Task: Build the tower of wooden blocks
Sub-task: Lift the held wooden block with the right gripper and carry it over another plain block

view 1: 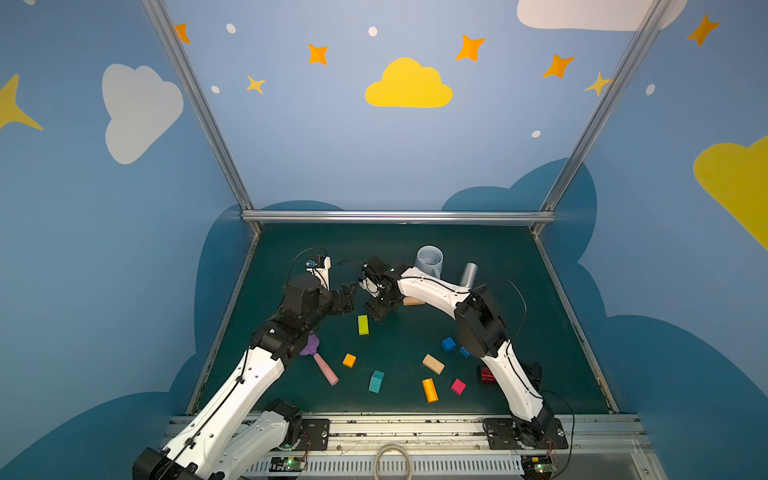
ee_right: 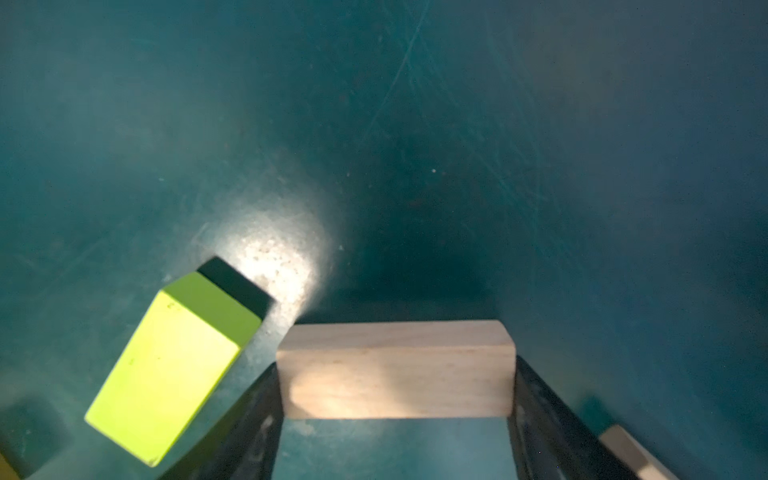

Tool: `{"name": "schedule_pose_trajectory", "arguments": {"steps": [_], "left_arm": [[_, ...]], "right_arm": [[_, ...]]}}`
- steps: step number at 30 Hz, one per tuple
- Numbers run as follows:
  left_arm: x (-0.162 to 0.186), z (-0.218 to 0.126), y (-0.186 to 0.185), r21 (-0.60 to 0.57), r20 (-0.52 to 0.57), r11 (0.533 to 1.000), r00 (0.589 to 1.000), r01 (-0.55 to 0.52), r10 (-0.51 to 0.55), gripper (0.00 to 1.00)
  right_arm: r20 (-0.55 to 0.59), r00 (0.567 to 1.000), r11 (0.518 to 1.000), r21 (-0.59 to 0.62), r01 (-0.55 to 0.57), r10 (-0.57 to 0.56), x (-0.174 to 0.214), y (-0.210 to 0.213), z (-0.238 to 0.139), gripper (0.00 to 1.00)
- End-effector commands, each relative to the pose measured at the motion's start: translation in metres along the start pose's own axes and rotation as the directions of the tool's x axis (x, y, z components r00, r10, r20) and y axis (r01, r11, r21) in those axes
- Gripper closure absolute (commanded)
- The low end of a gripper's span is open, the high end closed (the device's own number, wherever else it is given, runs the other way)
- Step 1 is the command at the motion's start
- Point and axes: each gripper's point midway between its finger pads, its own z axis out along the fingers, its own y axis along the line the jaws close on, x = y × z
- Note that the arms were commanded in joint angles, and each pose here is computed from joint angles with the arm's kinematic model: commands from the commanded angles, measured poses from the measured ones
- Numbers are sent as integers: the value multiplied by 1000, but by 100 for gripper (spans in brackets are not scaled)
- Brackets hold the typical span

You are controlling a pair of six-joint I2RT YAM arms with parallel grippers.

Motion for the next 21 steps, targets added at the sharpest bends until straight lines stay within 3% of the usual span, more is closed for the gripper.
{"name": "schedule_pose_trajectory", "arguments": {"steps": [1, 7, 21], "left_arm": [[-4, -5, -1, -2, 19, 1000, 1000, -15, 15, 13], [-5, -6, -1, -2, 23, 1000, 1000, -15, 15, 13], [-8, -10, -4, 16, 40, 1000, 999, -14, 13, 13]], "right_arm": [[-3, 1000, 1000, 16, -12, 13, -2, 1, 1, 27], [20, 999, 999, 11, -40, 40, -8, 1, -6, 36], [78, 980, 983, 21, -185, 182, -15, -7, -51, 43]]}}
